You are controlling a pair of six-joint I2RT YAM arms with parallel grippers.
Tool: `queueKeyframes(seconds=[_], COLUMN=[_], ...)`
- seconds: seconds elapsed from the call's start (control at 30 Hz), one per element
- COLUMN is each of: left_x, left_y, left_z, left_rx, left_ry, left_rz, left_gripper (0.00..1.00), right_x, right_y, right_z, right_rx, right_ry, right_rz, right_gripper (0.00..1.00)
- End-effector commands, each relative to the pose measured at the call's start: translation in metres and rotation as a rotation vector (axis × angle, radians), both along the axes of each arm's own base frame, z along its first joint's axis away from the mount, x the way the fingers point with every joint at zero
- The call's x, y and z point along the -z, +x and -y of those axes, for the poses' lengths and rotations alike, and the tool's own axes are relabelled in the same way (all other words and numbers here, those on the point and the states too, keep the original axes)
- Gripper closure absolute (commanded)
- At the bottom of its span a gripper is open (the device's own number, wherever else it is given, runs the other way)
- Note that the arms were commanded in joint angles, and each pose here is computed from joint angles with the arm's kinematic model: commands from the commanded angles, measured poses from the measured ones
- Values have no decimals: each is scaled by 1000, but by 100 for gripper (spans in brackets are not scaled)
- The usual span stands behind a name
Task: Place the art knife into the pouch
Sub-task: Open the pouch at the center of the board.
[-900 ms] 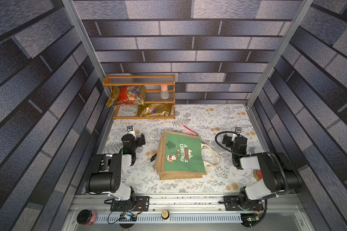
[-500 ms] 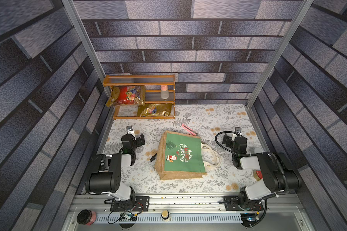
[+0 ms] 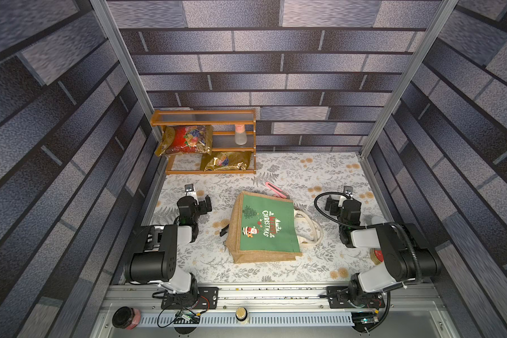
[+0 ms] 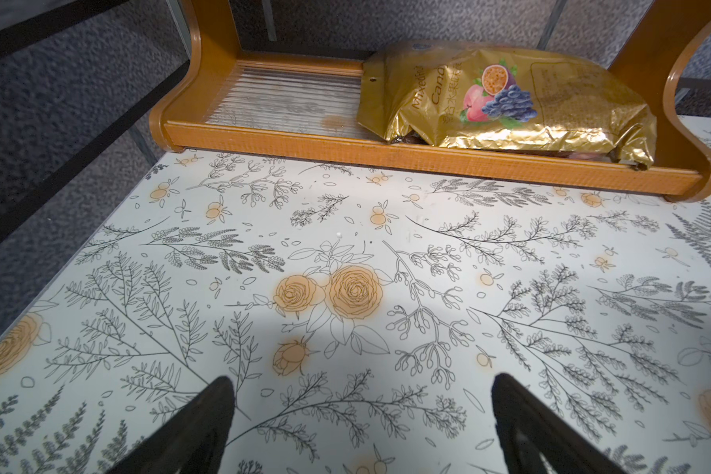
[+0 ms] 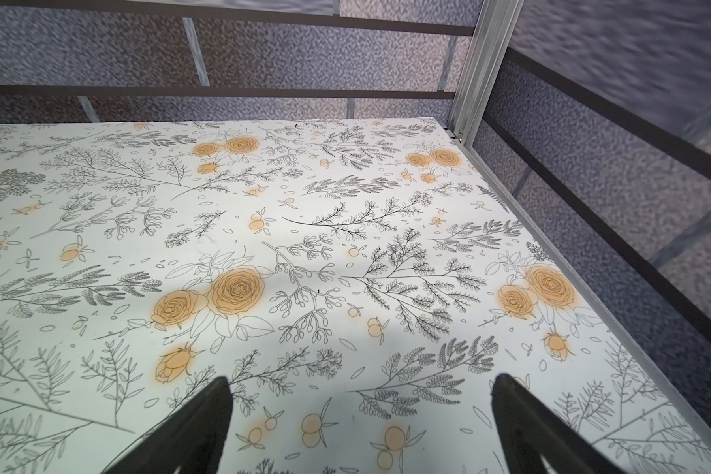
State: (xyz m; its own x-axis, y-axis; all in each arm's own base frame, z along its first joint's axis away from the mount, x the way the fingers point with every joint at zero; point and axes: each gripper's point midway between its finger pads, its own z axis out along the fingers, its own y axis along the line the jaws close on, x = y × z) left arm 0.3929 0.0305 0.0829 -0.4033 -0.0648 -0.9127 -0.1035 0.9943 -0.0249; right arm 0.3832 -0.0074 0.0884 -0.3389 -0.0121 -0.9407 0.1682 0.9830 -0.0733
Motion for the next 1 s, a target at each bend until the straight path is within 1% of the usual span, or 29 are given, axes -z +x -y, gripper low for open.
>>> queueKeyframes(seconds=[0.0, 0.4, 0.47, 0.57, 0.63, 0.7, 0.77, 0.8, 0.87, 0.9, 0.97], left_x=[-6, -7, -15, -27, -38, -53, -71, -82, -100, -111, -127], left_y=[7, 8, 10, 9, 6, 4, 0, -2, -7, -11, -20], left_z=[-2, -1, 8, 20, 22, 28, 33, 38, 49, 56, 74], left_rx=[-12, -5, 29, 39, -5, -22, -49, -56, -58, -58, -34], left_ry=[-18, -18, 11, 92, 161, 221, 277, 297, 300, 284, 258], left_rz=[21, 27, 9, -17, 1, 17, 28, 36, 49, 55, 56], left_gripper=[0, 0, 0, 0, 0, 0, 0, 0, 0, 0, 0], right_x=[-7, -6, -10, -22, -31, -38, -44, -48, -55, -58, -61], right_y=[4, 4, 4, -1, -6, -8, -9, -12, -13, -15, -20], right_z=[0, 0, 0, -3, 2, 2, 5, 8, 1, -4, -8], right_rx=[11, 7, 11, -6, 17, 25, 60, 91, 77, 55, 54], right_ry=[11, 16, 10, 8, 9, 19, 54, 90, 157, 187, 246], right_rz=[30, 25, 41, 39, 32, 18, -16, -32, -52, -60, -77], right_gripper=[0, 0, 0, 0, 0, 0, 0, 0, 0, 0, 0])
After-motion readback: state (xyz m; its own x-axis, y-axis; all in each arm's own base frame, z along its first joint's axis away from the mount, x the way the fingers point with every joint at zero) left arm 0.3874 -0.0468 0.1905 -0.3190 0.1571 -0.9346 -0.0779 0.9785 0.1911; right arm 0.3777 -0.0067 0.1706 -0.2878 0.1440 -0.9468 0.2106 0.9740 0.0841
